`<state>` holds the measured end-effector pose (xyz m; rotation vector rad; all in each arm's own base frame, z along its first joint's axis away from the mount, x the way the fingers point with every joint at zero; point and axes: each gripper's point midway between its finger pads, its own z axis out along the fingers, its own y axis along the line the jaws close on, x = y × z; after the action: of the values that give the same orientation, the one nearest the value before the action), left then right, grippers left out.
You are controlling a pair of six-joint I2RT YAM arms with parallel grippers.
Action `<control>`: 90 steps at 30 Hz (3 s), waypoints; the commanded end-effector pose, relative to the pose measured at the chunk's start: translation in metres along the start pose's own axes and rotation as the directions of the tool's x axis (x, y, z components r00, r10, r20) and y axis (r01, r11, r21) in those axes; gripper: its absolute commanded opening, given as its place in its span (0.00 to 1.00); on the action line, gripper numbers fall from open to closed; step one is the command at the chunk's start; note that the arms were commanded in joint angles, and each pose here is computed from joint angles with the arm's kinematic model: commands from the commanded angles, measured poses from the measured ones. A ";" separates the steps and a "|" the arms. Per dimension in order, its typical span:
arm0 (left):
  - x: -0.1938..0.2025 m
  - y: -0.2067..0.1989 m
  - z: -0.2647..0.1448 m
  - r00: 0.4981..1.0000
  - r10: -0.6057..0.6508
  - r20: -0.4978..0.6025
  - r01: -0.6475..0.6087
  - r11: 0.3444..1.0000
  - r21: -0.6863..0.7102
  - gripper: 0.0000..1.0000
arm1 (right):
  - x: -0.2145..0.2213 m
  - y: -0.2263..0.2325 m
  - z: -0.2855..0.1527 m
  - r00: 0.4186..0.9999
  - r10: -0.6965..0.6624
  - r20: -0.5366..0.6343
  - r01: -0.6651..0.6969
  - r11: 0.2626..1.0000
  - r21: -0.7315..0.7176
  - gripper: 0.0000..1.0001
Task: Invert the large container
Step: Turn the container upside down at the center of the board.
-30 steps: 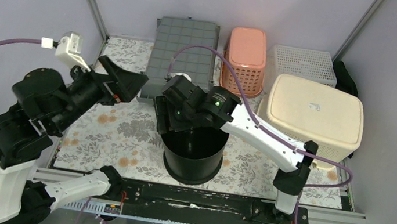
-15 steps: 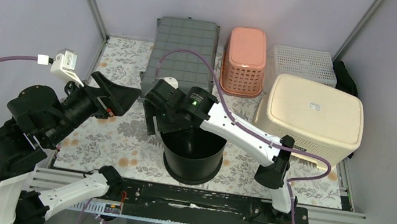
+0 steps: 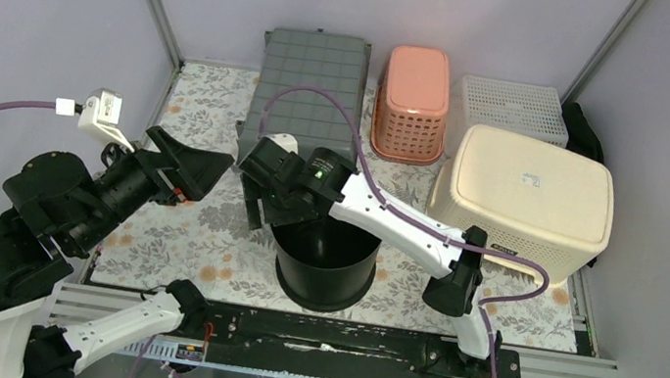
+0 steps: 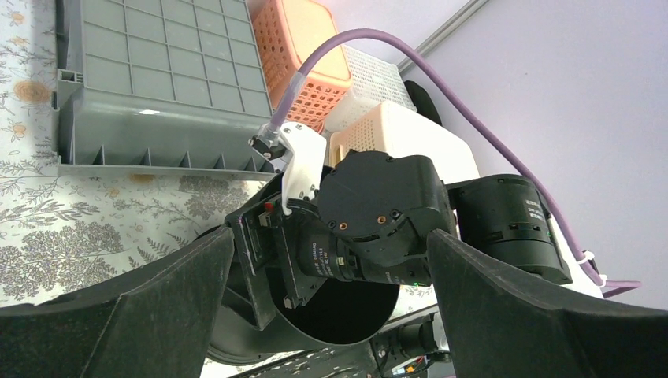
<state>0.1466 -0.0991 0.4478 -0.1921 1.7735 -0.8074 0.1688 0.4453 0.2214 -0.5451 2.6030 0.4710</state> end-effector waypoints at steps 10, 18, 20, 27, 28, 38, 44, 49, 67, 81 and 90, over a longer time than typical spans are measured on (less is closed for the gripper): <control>-0.008 -0.004 -0.010 0.999 -0.012 0.032 0.011 1.000 0.028 1.00 | 0.002 -0.002 0.006 1.000 0.004 -0.008 -0.004 0.999 0.051 0.31; -0.005 -0.002 -0.007 1.000 0.001 0.022 -0.002 1.000 0.018 1.00 | 0.005 0.013 0.004 0.999 -0.006 -0.037 0.005 1.000 -0.025 0.00; -0.005 -0.003 -0.006 1.000 0.003 0.020 -0.003 1.000 0.021 1.00 | 0.000 0.020 -0.004 1.000 -0.004 -0.024 0.002 0.998 -0.060 0.00; -0.015 -0.010 -0.007 1.000 0.003 0.029 -0.004 1.000 0.028 1.00 | -0.036 0.045 -0.067 0.992 0.060 0.113 -0.030 0.966 -0.256 0.00; -0.016 -0.011 -0.007 1.000 0.004 0.028 -0.005 1.000 0.027 1.00 | -0.040 0.046 -0.075 0.989 0.071 0.126 -0.034 0.960 -0.278 0.00; -0.038 -0.014 -0.010 0.997 0.021 0.068 -0.019 1.000 -0.020 1.00 | -0.061 0.048 -0.129 0.959 0.232 0.164 -0.110 0.836 -0.538 0.00; -0.043 -0.018 -0.007 0.998 0.022 0.065 -0.020 0.999 -0.029 1.00 | -0.071 0.029 -0.153 0.906 0.409 0.113 -0.187 0.625 -0.758 0.00; -0.039 -0.017 0.003 0.999 0.028 0.046 -0.026 0.999 -0.044 1.00 | -0.079 0.009 -0.166 0.842 0.528 0.110 -0.192 0.484 -0.853 0.00; -0.033 -0.014 0.012 0.999 0.030 0.017 -0.029 0.997 -0.075 1.00 | -0.064 -0.031 -0.160 0.704 0.675 -0.221 -0.158 -0.155 -0.975 0.00; -0.055 0.006 0.005 0.993 0.090 0.071 -0.073 0.973 -0.220 1.00 | -0.050 -0.047 -0.104 0.672 0.693 -0.261 -0.186 -0.183 -0.965 0.00; -0.038 0.039 0.018 0.991 0.132 0.037 -0.110 0.928 -0.357 1.00 | -0.077 -0.026 -0.089 0.709 0.654 -0.263 -0.169 -0.204 -0.964 0.00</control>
<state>0.1785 -0.0738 0.4705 -0.3019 1.8127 -0.5293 0.2197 0.4200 0.2336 0.4486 1.8349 2.3231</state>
